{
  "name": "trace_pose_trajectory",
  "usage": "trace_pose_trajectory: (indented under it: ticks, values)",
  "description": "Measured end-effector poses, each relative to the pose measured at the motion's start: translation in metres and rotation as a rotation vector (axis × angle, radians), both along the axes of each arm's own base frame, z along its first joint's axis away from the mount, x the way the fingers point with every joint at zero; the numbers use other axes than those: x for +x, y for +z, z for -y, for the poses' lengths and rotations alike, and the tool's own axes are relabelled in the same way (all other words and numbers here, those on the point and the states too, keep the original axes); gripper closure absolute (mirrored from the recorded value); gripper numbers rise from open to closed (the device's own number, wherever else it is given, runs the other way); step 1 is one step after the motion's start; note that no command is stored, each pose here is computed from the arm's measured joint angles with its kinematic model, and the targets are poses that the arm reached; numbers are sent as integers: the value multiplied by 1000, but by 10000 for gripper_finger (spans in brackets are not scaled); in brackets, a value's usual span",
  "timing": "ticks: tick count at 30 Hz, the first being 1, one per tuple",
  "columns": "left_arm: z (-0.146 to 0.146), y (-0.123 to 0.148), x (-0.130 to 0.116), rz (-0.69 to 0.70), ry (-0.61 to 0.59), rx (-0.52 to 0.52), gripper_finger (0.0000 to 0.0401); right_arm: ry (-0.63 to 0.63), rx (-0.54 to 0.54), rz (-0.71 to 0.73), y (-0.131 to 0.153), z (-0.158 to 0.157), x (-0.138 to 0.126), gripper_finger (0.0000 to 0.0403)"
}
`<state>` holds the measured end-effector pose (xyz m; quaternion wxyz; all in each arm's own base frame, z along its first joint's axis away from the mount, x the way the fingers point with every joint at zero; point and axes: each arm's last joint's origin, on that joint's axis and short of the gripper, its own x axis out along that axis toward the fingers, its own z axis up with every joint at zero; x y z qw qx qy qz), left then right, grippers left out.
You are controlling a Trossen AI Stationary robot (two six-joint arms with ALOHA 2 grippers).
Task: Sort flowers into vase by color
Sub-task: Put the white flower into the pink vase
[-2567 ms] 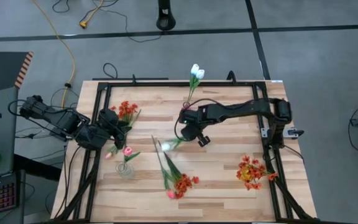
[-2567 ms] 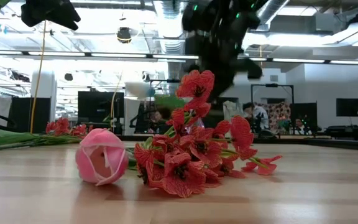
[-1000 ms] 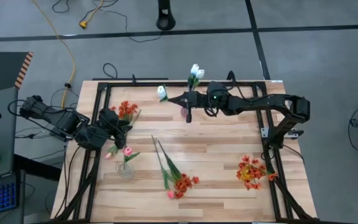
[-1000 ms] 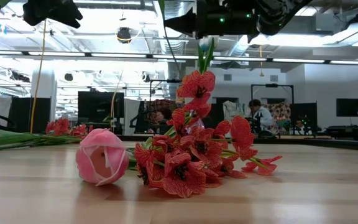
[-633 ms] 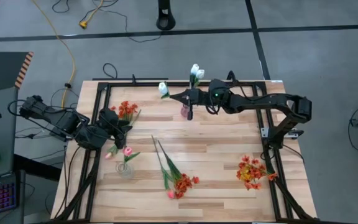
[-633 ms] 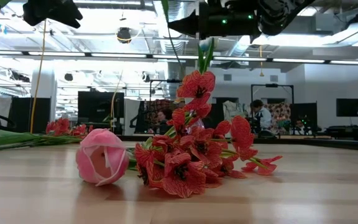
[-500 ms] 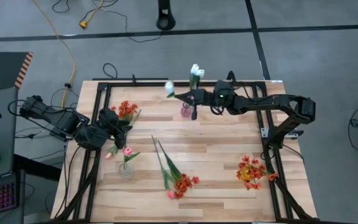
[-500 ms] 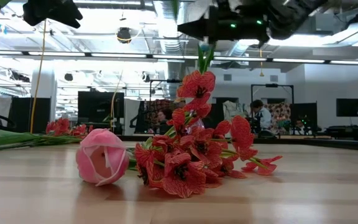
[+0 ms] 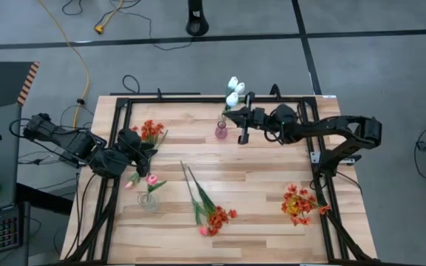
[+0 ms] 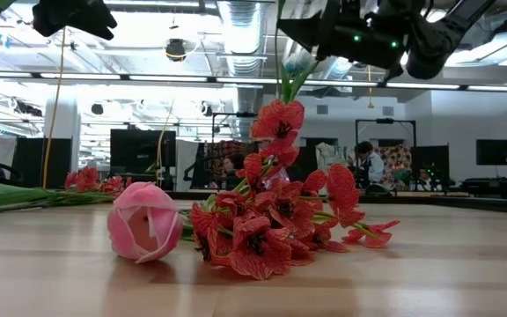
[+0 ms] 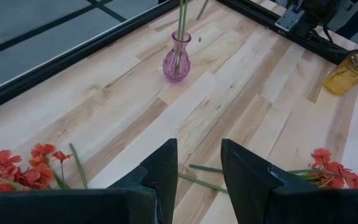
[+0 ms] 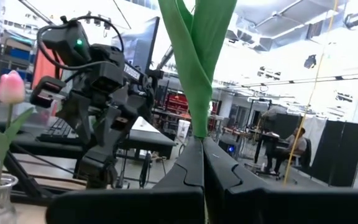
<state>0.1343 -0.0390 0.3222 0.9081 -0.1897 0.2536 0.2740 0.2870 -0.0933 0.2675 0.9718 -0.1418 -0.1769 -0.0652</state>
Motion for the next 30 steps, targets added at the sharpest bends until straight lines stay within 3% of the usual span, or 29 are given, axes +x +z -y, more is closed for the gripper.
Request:
trace_pose_trajectory:
  ticks: [6,19,30]
  values:
    - [0,0,0,0,0,0,292,5,-23,-3,-1,-4,2,387]
    - [0,0,0,7,8,-10,292,-45,-23,36,-29,7,16,387]
    - [0,0,0,5,3,-5,292,-43,25,-40,-36,10,18,387]
